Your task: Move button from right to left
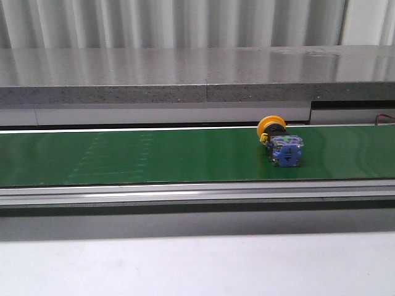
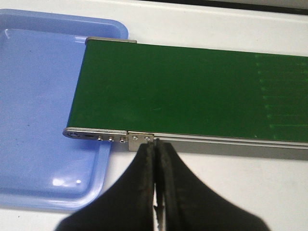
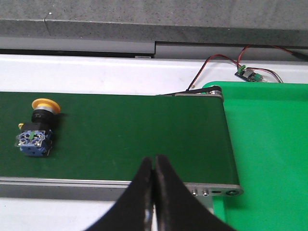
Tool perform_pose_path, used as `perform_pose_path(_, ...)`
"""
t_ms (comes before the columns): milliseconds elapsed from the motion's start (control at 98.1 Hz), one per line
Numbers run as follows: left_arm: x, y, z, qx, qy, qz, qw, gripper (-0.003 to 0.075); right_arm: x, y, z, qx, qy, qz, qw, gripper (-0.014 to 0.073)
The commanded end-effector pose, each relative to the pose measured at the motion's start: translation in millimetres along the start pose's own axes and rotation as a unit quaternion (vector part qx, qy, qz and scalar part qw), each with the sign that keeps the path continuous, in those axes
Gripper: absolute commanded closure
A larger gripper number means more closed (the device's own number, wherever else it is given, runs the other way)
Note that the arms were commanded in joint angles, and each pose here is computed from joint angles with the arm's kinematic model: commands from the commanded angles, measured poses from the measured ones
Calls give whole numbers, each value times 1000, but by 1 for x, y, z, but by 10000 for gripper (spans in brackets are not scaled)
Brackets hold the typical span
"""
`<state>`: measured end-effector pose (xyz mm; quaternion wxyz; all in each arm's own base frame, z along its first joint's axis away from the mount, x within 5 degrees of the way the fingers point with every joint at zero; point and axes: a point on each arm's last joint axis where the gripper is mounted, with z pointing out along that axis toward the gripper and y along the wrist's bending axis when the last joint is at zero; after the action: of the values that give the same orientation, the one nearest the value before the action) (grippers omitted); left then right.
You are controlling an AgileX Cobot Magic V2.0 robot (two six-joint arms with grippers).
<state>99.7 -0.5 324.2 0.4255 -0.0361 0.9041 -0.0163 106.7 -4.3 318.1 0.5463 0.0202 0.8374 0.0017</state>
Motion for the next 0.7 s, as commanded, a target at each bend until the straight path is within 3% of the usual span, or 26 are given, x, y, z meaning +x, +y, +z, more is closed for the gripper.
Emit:
perform_pose_path(0, -13, -1, -6, 5, -40, -4, 999, 740, -14, 0, -5, 4, -46, -6, 999, 662)
perform_pose_path(92, -13, -1, -6, 4, -40, -4, 999, 732, -14, 0, -5, 4, -46, -6, 999, 662)
perform_pose_path(163, -13, -1, -6, 4, -39, -3, 999, 674, -14, 0, -5, 4, -46, -6, 999, 662)
perform_pose_path(234, -13, -1, -6, 4, -39, -3, 999, 550, -14, 0, -5, 4, -46, -6, 999, 662)
perform_pose_path(387, -14, -1, -6, 4, -41, -3, 999, 152, -14, 0, -5, 4, -46, -6, 999, 662)
perform_pose_path(459, -14, -1, -6, 5, -45, -3, 999, 52, -14, 0, -5, 4, -46, -6, 999, 662)
perform_pose_path(693, -15, -3, -6, 13, -46, -9, 999, 69, -14, 0, -5, 4, -46, -6, 999, 662)
